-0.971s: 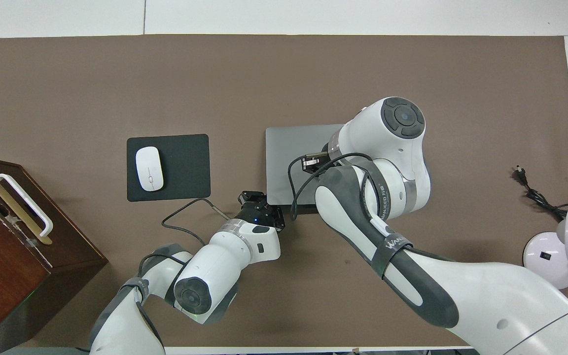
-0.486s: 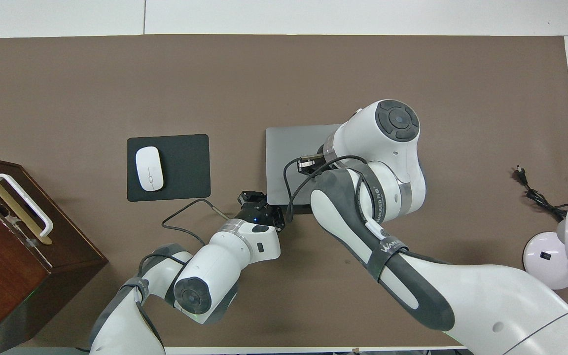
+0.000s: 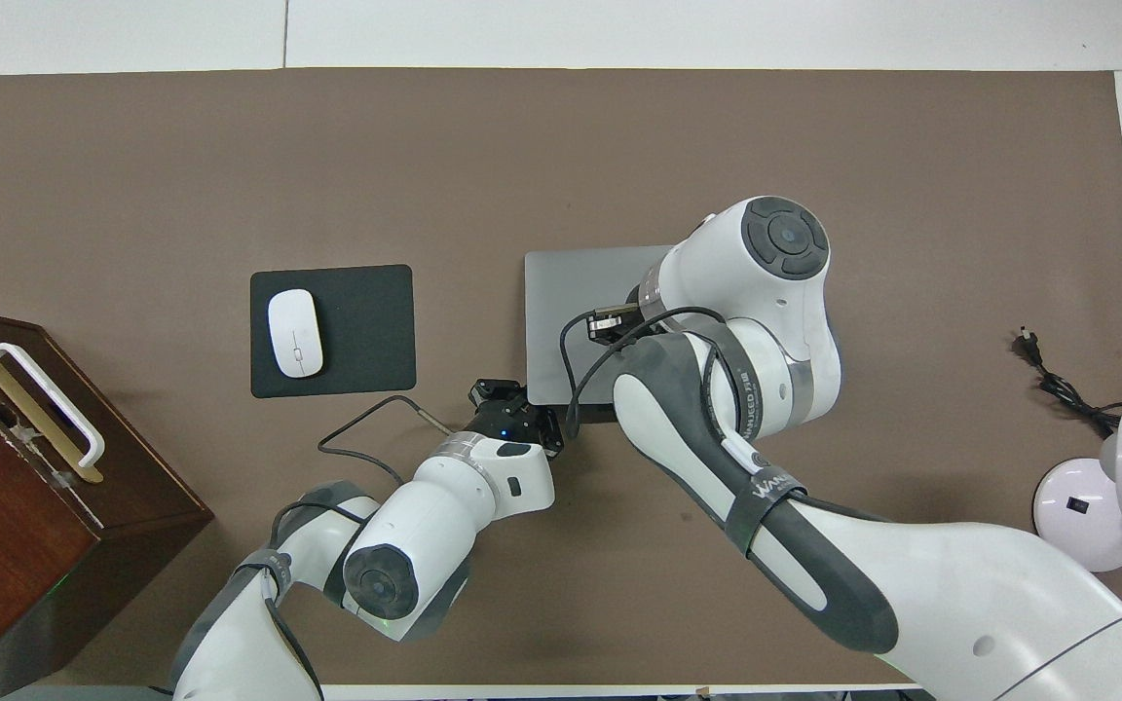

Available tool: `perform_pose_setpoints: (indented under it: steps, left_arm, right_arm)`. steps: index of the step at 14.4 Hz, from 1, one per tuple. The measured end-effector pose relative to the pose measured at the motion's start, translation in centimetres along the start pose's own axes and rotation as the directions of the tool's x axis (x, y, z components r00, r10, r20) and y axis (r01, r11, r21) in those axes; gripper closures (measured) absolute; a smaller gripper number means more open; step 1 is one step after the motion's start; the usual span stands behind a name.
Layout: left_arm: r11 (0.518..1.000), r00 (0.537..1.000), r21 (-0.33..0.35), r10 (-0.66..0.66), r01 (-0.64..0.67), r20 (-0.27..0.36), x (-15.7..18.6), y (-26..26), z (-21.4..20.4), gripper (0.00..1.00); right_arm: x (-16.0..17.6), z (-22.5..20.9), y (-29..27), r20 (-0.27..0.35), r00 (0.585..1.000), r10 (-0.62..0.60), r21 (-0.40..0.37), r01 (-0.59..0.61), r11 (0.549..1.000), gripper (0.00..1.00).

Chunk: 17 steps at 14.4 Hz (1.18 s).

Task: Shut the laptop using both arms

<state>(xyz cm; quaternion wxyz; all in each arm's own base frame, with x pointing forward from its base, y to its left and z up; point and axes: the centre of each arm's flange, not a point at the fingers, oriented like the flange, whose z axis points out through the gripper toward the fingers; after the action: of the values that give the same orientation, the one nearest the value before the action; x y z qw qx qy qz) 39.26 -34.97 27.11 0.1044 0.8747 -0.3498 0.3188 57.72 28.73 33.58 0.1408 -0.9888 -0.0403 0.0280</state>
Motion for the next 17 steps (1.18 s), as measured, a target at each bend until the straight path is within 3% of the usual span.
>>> perform_pose_setpoints:
  steps: [17]
  left_arm:
    - [1.0, 1.0, -0.004, 0.0, 0.0, 0.015, -0.32, 0.09, -0.42, 0.99]
  right_arm:
    - [-0.1, 0.38, 0.31, 0.008, 1.0, 0.005, -0.003, -0.005, 1.0, 0.99]
